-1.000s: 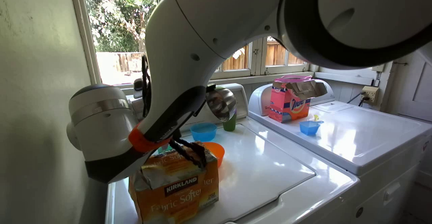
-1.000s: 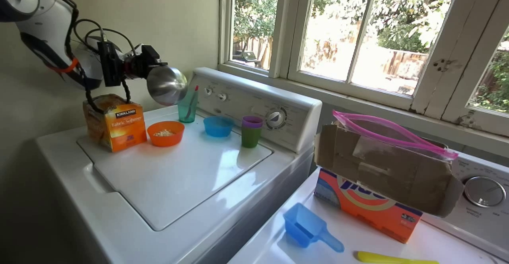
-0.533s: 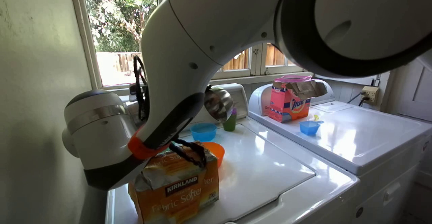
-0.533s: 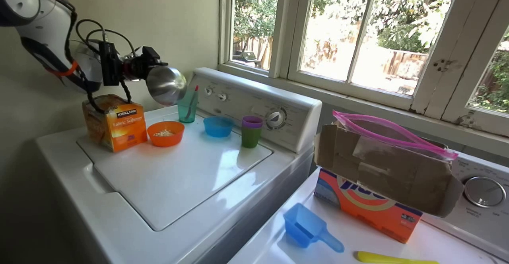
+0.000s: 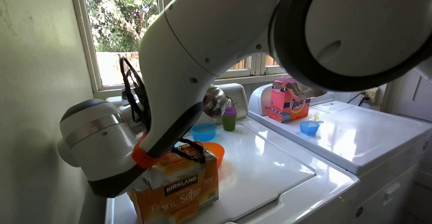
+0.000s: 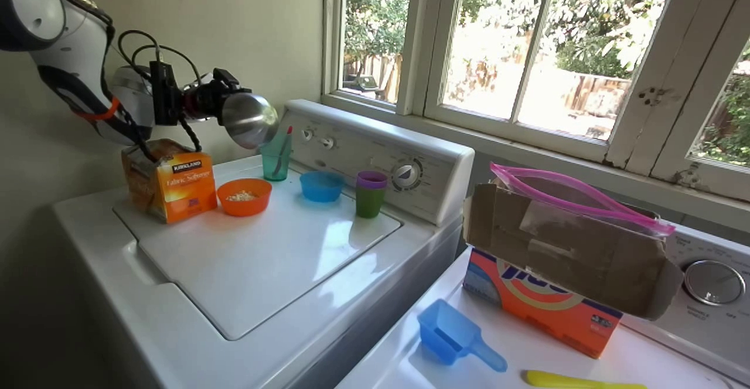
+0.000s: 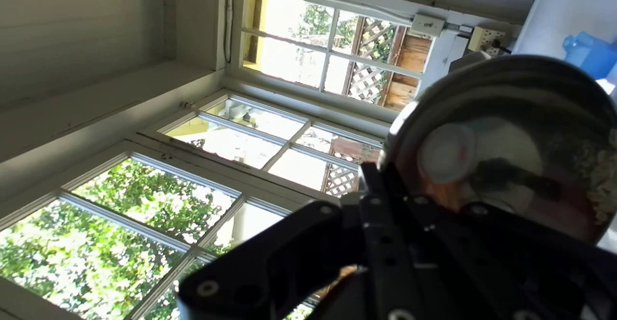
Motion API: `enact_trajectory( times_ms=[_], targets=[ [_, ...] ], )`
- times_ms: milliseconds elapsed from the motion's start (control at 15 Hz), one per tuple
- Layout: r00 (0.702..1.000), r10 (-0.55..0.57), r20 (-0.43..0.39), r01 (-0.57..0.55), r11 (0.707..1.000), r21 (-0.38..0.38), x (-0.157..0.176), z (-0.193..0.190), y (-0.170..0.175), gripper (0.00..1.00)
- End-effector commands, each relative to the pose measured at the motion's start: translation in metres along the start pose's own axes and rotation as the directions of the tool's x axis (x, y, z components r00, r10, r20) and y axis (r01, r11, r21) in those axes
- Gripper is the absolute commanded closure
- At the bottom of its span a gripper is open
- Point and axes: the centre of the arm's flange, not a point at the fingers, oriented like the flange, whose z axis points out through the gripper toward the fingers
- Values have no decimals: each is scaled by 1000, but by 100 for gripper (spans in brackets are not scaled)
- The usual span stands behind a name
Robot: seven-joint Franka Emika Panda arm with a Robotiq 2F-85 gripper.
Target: Pour the contents in the silver bowl into the orange bowl
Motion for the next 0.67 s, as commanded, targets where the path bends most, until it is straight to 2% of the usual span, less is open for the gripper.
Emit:
enact_trajectory(
  times_ms=[0, 600],
  targets=[
    [999, -28, -30, 27, 999, -47, 17, -17, 1, 99],
    [999, -15, -46, 12, 998, -67, 12, -23, 7, 99]
  ],
)
